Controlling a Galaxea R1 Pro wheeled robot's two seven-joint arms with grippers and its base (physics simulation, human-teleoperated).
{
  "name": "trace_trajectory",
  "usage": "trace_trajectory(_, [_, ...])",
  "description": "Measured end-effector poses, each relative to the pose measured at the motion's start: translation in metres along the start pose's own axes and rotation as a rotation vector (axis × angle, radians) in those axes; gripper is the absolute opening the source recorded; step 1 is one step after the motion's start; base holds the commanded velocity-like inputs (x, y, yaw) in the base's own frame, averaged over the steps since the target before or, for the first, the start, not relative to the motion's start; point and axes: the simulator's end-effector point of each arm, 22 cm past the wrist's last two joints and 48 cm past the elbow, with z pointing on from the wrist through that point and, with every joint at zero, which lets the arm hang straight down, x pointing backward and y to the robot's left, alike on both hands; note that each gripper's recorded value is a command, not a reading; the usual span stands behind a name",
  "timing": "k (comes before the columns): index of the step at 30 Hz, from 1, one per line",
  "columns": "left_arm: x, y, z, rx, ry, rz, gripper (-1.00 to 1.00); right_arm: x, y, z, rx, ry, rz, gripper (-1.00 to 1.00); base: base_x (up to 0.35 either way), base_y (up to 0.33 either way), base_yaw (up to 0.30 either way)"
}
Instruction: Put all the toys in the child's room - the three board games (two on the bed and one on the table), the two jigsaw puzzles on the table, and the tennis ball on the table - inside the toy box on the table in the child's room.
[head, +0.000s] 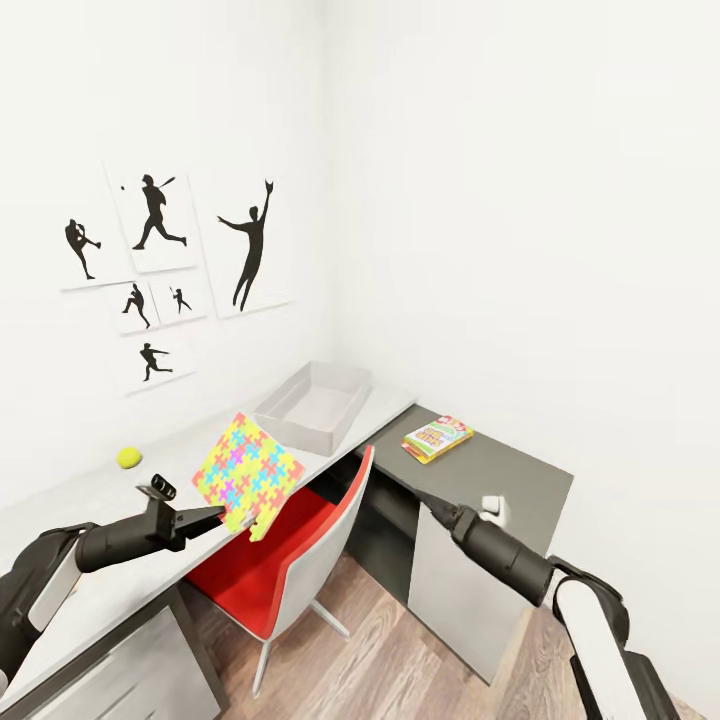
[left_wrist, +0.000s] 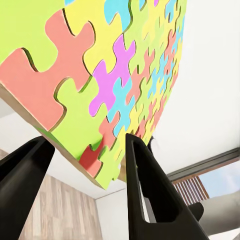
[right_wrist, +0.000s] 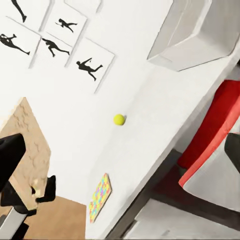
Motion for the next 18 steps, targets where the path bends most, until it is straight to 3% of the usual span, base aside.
trace_trajectory(3, [0.000,0.000,0.000,0.000,0.000,0.000,-1.00,0.000,-0.011,0.004,0.062,0.014,-0.019,1.00,0.000,0.000,0.000])
trace_trajectory(11, [0.001,-0.001,0.001,-0.003,0.007,0.005,-1.00,-0.008,-0.015,0.002,0.094,0.030,-0.043,1.00,0.000,0.000,0.000])
trace_trajectory(16, [-0.001,-0.018,0.012,0.009,0.038,0.071,-1.00,-0.017,-0.028,-0.010,0.129,0.039,-0.075,1.00,0.000,0.000,0.000])
trace_trajectory(18, [-0.014,-0.038,0.020,0.028,0.049,0.136,-1.00,-0.019,-0.031,-0.013,0.136,0.041,-0.082,1.00,0.000,0.000,0.000])
